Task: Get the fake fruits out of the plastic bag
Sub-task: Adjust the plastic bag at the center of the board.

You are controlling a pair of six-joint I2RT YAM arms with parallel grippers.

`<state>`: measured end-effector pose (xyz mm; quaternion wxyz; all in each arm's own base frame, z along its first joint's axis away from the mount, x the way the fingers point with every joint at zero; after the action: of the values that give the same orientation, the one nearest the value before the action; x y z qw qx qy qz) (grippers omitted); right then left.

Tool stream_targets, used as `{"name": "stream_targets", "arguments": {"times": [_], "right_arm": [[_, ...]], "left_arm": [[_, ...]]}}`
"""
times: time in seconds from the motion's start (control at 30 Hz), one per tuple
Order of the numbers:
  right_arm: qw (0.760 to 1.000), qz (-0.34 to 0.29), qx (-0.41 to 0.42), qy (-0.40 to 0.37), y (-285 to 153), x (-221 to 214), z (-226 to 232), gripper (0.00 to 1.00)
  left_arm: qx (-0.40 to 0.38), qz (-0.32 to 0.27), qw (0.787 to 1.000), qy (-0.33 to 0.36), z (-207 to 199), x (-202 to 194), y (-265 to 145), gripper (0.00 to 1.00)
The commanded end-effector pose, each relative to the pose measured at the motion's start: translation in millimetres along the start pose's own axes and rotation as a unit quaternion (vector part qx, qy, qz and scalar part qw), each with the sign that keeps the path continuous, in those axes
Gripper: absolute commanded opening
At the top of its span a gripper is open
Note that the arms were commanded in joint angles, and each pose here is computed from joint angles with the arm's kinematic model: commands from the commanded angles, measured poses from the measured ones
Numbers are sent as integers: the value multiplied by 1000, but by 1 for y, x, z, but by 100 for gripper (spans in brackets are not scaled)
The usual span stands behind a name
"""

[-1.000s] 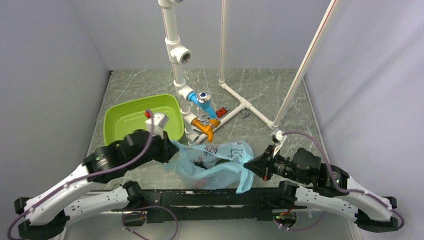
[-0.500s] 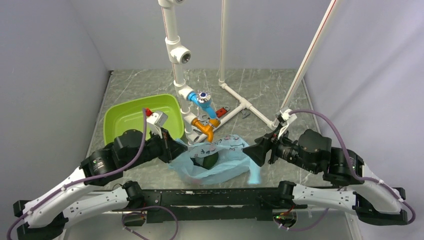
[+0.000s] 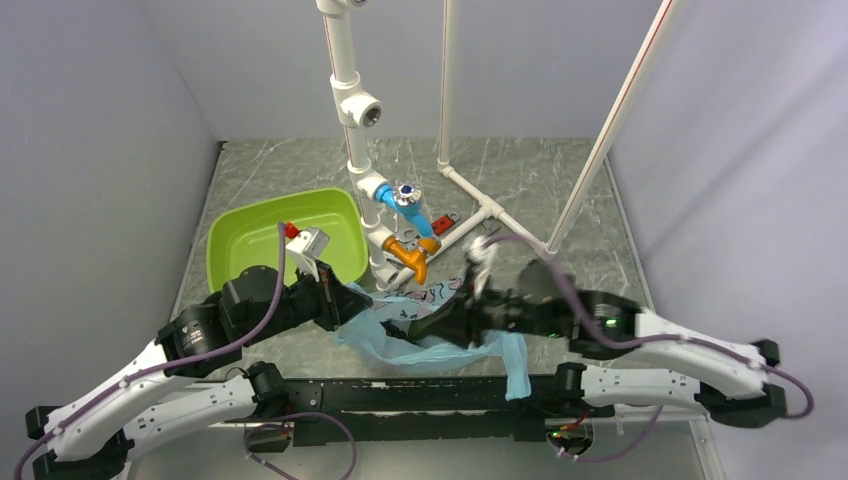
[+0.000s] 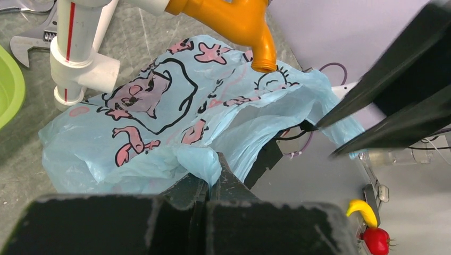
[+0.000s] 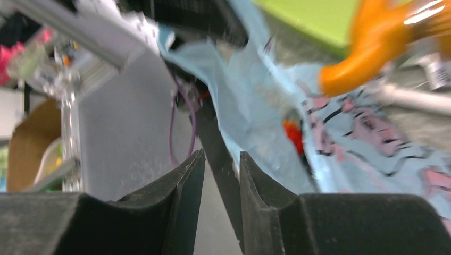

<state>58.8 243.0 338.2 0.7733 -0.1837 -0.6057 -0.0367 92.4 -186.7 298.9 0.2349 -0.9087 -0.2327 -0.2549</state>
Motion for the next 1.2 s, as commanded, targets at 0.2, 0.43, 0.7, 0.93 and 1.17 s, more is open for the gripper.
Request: {"name": "stream_targets", "arguments": {"times": [0.2, 0.43, 0.7, 0.93, 1.17], "right_arm": [[985, -4, -170, 17, 73, -52, 4, 27], [952, -19, -303, 43, 80, -81, -31, 26], [966, 33, -254, 23, 128, -129, -28, 30], [984, 73, -164, -4, 145, -169, -14, 55], [979, 68, -190, -3, 134, -182, -19, 62]], "left_arm": [[-50, -16, 999, -8, -25, 13, -8, 0], [-64, -15, 997, -26, -23, 7, -7, 0], [-83, -9, 996, -34, -28, 5, -1, 0], [-91, 6, 995, -48, -21, -7, 7, 0], [-82, 13, 996, -44, -18, -9, 7, 0]]}}
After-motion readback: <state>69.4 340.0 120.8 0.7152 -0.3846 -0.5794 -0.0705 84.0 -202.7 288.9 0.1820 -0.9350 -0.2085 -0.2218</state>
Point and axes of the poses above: each gripper's point midway between its finger pads, its own y axis out along the fingers, its own z axis along the line the jaws close on, x = y × z, the point moved 4 cm from there along -y, back along the fingers, and after that the axes turned 14 degrees about -y, right-handed, at the moved point
